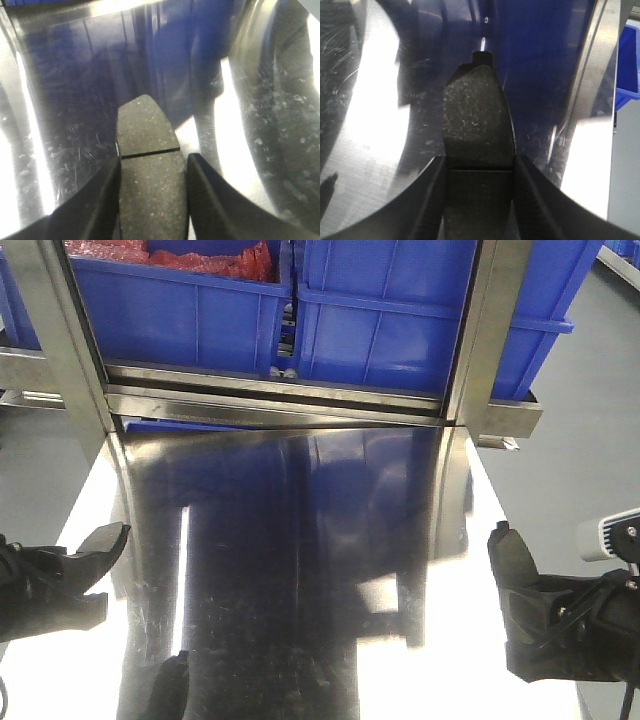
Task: Move and align brake pads A on conveyor
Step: 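Lift the brake pad with the right gripper and retract, then turn the base away from the steel table toward the aisle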
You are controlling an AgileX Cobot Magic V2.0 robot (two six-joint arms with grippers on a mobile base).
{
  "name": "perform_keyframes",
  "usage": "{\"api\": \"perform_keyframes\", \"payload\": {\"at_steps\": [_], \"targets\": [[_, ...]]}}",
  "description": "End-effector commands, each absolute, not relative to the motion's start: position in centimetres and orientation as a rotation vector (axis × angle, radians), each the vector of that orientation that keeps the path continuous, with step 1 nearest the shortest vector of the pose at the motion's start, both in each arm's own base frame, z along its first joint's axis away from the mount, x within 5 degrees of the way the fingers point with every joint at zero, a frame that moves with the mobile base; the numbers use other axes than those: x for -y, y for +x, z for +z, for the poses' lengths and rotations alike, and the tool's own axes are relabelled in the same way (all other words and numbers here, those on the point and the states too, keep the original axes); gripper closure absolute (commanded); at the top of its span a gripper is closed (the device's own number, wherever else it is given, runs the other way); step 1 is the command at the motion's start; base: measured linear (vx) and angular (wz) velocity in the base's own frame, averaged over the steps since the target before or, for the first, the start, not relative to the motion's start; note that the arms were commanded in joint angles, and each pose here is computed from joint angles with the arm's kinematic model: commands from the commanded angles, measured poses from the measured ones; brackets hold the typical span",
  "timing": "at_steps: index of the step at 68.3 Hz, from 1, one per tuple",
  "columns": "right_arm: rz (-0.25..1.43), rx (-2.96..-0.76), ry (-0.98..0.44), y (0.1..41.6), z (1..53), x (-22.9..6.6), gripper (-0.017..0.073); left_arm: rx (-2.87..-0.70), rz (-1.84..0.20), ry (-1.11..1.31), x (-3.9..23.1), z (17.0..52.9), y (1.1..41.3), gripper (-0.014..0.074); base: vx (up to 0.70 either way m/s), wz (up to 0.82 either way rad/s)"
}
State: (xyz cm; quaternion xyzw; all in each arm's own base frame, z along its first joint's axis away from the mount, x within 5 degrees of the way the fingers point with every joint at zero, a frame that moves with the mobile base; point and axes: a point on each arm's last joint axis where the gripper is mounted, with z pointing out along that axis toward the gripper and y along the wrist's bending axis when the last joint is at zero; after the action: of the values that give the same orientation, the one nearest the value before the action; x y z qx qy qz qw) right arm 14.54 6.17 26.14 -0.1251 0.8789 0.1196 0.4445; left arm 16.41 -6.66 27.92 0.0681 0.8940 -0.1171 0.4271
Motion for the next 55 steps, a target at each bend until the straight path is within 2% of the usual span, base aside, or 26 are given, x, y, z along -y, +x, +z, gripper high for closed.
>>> {"api": "perform_keyframes", "payload": {"at_steps": [1,55], "targets": [[0.31,-2.053,-0.307,15.03,27.94,-6.34,0.0568,-2.122,-0.331,0.176,6.94,29.53,16.72,0.0454,0.0,0.0],[0.311,-2.053,-0.306,15.03,27.94,-6.34,0.0568,-2.122,-0.331,0.176,6.94,29.53,16.72,0.0454,0.0,0.0]]}}
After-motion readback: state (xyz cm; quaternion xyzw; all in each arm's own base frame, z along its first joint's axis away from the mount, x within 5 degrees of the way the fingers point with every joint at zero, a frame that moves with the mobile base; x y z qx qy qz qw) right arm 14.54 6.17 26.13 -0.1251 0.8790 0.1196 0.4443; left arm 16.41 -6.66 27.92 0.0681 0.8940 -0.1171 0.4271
